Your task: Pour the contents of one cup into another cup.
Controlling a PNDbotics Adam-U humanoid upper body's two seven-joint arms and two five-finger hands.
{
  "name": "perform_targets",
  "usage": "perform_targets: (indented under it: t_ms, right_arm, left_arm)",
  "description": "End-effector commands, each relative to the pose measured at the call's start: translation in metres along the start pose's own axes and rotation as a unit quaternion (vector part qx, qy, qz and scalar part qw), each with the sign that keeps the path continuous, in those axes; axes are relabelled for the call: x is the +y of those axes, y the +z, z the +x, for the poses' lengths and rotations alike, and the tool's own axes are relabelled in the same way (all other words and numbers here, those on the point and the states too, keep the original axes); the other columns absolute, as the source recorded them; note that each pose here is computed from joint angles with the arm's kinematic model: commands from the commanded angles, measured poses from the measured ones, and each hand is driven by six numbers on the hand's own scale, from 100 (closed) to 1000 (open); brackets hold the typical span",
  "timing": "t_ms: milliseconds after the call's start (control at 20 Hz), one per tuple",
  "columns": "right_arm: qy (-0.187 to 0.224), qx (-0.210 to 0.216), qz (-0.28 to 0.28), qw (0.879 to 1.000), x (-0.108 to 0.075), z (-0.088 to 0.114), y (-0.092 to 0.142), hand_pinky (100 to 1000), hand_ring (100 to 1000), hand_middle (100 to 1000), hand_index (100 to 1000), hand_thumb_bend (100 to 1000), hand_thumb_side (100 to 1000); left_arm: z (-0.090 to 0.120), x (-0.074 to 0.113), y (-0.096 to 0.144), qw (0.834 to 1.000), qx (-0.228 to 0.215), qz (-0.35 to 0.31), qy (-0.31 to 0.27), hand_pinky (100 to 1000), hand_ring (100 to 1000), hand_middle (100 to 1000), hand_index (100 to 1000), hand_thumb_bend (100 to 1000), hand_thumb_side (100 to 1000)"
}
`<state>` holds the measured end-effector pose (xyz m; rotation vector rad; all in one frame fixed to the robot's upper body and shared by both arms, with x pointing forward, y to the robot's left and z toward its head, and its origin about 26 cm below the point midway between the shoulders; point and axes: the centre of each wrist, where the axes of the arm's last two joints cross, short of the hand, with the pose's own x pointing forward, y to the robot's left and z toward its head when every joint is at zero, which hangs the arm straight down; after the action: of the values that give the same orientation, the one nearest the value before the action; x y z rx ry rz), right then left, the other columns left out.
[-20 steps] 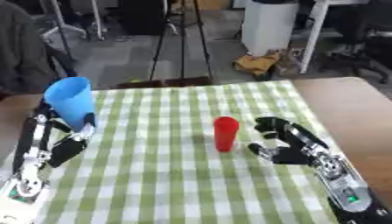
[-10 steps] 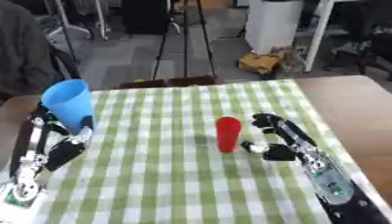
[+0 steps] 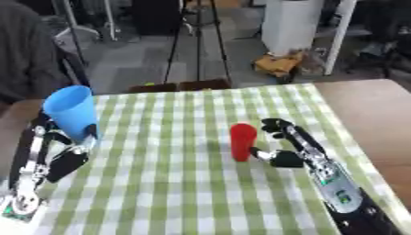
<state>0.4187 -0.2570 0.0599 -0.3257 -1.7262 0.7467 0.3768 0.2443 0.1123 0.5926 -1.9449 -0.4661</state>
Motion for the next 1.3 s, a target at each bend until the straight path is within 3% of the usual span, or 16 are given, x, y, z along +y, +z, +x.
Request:
perform_targets:
  t_ms: [50,1300]
  right_arm:
    - [0.012,-0.013,-0.01,1.0,-0.009,0.009,-0.008,840,847,744,882,510,260]
    - [0.008,-0.017,-0.01,1.0,-0.001,0.016,-0.021,841,845,742,883,491,276]
  left_arm:
    - [0.01,0.01,-0.008,1.0,-0.02,0.008,-0.003,494,523,580,736,100,253]
    - [0.017,0.011,-0.013,0.999,-0.032,0.011,0.004,494,523,581,737,100,270]
